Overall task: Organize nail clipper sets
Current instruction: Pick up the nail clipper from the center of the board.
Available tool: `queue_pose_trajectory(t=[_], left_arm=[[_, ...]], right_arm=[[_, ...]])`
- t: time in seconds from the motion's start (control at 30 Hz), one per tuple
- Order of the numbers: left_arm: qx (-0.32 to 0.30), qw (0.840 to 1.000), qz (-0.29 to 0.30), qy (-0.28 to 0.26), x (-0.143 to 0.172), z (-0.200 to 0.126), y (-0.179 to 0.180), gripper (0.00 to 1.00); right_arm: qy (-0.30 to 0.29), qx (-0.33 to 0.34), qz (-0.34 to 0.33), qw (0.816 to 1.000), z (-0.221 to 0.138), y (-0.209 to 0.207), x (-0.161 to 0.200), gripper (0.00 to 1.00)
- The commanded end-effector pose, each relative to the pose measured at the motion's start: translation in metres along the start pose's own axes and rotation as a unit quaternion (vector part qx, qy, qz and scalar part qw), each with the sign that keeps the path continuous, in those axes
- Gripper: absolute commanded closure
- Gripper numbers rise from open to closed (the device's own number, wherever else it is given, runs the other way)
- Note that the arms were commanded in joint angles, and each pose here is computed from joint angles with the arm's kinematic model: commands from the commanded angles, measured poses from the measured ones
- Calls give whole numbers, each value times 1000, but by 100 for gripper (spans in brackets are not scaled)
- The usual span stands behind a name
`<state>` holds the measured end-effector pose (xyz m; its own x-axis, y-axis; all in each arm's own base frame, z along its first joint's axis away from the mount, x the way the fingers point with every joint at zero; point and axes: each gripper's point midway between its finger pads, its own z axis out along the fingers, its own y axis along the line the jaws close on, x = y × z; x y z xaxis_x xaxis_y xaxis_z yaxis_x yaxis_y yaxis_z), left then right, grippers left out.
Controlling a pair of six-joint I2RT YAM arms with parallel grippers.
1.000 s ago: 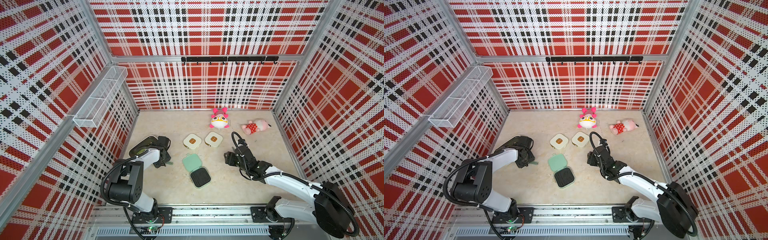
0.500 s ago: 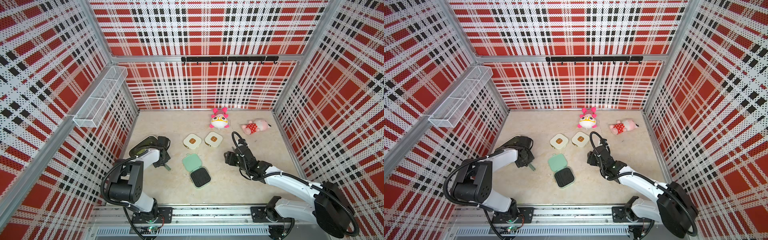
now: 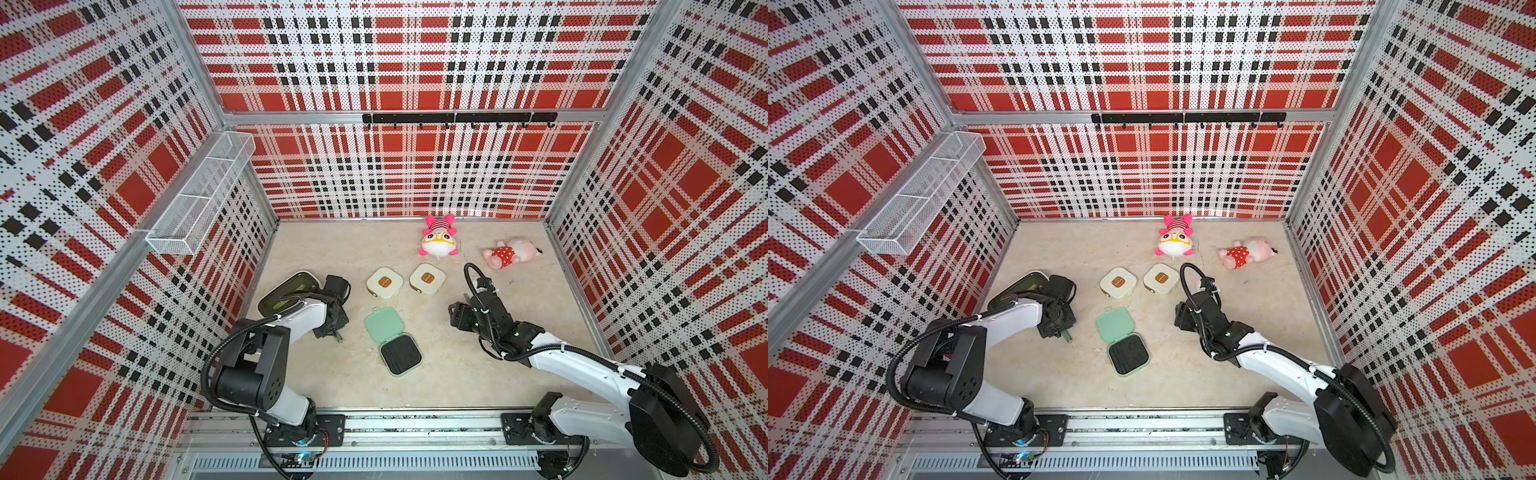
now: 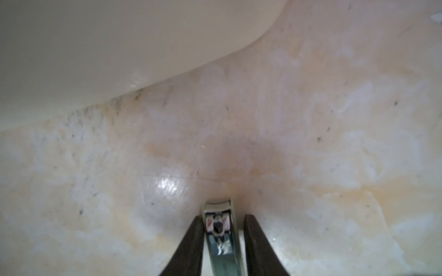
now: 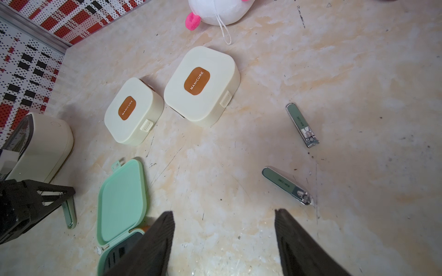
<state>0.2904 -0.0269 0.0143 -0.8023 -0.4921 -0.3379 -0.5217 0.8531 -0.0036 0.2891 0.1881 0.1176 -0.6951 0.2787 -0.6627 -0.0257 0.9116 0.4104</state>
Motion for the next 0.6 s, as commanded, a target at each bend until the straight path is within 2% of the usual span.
queue_pose_trajectory(t=[0.0,0.13,0.3,0.57], left_arm=[[-17,998,9,61,35,9,13,72],[-7,997,33,65,43,8,4,80],[13,997,42,58,35,-3,-7,81],[61,994,94,-10,-7,-64,-54,84]], right_arm=[[-19,-2,9,1000,-5,0,-9,29],[-21,2,6,1000,-7,-2,-10,29],[-20,2,5,1000,-8,-2,-10,29],[-20,22,3,1000,-10,-9,-11,29]])
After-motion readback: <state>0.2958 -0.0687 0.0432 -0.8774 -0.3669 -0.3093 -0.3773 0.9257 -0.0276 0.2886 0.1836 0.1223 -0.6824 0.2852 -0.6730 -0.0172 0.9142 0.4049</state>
